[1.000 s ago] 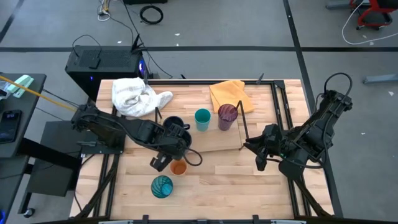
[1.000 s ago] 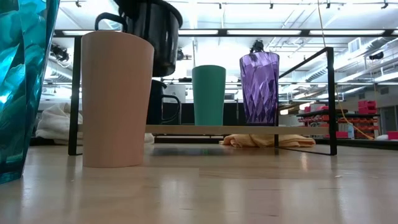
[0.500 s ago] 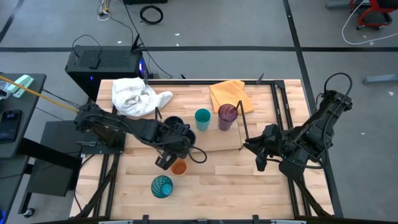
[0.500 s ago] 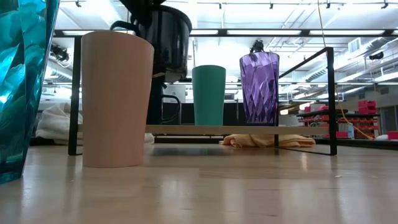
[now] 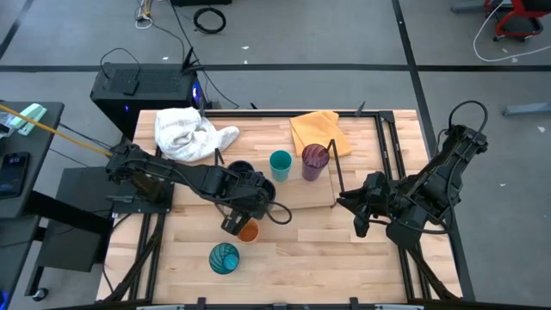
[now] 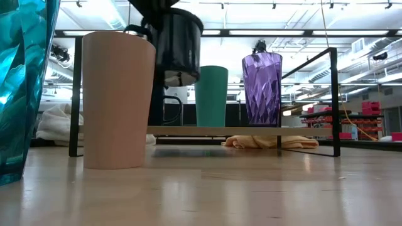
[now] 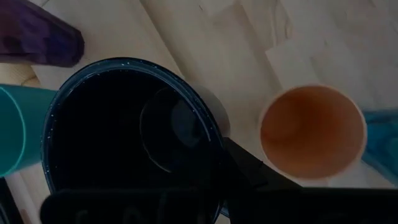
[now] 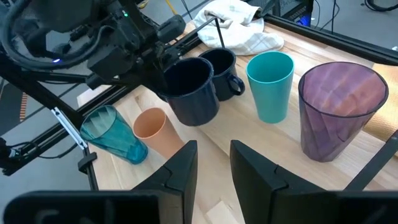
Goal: Stack small to large cups/mugs on shelf
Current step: Put the dark blue mug on the shelf aligned with the other dark blue mug
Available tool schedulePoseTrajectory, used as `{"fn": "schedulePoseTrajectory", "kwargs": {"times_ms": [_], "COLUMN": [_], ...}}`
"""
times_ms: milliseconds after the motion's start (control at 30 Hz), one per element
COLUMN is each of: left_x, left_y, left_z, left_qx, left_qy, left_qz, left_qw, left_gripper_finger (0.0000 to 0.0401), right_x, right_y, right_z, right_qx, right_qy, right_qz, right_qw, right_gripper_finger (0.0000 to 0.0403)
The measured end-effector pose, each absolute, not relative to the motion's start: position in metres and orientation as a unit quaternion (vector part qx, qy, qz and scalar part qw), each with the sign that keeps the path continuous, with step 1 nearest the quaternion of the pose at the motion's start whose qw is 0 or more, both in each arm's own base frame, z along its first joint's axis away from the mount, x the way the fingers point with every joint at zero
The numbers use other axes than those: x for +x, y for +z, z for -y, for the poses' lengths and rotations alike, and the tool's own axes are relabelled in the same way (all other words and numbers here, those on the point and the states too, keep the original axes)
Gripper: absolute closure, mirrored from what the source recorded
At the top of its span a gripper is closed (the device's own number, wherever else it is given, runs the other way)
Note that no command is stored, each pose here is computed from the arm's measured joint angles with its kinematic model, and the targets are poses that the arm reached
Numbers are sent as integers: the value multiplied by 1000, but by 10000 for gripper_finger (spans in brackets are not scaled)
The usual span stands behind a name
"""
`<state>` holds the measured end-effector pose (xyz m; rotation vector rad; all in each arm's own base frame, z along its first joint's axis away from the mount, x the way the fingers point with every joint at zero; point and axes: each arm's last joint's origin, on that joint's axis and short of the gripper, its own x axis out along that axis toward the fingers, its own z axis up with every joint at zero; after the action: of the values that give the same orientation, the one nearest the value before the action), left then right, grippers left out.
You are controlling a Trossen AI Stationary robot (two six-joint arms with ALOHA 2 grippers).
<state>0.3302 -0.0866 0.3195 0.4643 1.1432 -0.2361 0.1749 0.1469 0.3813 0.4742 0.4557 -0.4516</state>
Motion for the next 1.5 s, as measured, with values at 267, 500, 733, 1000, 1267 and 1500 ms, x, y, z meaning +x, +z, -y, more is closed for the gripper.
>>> {"fn": "schedulePoseTrajectory", "kwargs": {"times_ms": [267,500,733,1000,1267,1500], "left_x": [332,328,321,332,334,333], "left_y": [316,292,265,272,272,271], "left_z": [78,73,72,71,62,62], "left_qx": [196,183,182,169,164,158], "left_qy": [-106,-113,-120,-106,-93,-90], "left_qz": [-551,-582,-614,-570,-574,-579], "left_qw": [804,784,759,797,797,795], "left_gripper_finger": [374,374,374,374,374,374], "right_x": [175,175,175,175,175,175], "right_y": [382,382,382,381,382,382], "right_z": [-147,-147,-147,-147,-147,-147], "right_qx": [232,233,233,233,233,233], "right_qy": [-219,-219,-219,-218,-218,-218], "right_qz": [-221,-221,-221,-222,-222,-222], "right_qw": [922,921,921,921,921,921], "right_gripper_finger": [300,300,300,300,300,300]}}
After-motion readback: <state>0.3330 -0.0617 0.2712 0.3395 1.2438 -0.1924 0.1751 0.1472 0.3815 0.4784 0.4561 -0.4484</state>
